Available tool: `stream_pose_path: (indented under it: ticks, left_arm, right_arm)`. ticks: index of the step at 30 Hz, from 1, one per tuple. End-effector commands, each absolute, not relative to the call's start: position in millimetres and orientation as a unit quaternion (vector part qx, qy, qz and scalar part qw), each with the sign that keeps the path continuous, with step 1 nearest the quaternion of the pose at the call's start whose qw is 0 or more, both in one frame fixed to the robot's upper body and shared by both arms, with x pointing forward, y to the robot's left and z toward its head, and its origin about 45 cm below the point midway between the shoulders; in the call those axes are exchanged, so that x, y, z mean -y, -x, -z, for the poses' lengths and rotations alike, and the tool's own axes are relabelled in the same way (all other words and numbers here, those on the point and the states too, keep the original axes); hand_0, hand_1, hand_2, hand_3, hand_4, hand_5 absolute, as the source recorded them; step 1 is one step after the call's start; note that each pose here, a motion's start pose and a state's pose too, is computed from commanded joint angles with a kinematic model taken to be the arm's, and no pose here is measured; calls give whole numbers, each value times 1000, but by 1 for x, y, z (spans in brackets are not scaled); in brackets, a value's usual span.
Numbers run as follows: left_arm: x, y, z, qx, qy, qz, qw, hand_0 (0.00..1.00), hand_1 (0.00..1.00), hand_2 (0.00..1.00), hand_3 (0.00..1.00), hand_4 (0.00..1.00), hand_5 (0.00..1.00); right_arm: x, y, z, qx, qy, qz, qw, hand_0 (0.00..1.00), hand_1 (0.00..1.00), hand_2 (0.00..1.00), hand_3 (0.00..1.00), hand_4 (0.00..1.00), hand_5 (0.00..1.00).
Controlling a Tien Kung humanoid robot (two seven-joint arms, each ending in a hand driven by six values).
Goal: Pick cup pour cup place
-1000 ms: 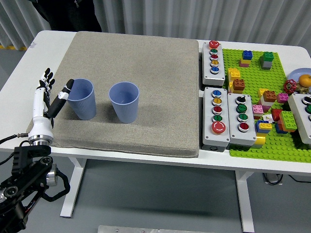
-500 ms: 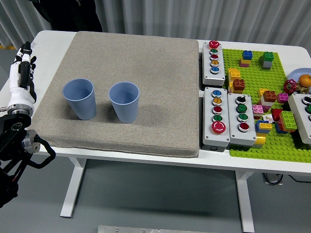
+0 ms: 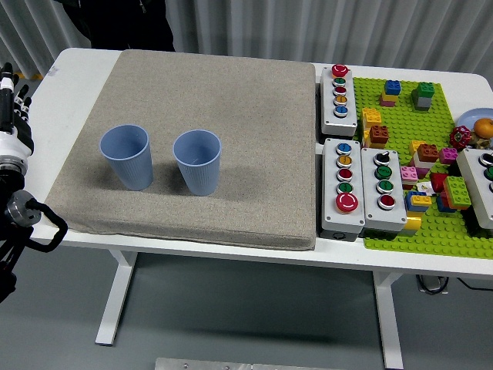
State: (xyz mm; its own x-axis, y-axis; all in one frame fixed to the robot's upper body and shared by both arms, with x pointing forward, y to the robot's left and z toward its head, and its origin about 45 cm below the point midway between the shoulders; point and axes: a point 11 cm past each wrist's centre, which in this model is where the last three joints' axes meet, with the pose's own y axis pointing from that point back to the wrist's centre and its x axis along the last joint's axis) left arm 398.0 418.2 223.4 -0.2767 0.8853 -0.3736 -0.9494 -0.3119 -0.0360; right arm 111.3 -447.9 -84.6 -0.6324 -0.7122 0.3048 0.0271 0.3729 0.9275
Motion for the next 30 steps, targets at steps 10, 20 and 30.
stream_pose_path:
  ticks: [10,20,30]
  left_arm:
    - [-413,-404,-229,-223,347,-703,579,902,857,924,917,681,834]
    - [-423,-398,-232,-229,350,-738,530,888,844,907,906,691,871]
    - [-420,-397,-232,-227,349,-737,533,883,840,902,907,684,886]
  right_arm:
    - [447,-109,86,744,-229,512,363,703,632,559,570,2,68]
    - [445,-105,87,741,-226,515,366,703,632,558,571,2,69]
    - [445,-104,88,740,-226,515,367,703,632,558,571,2,70]
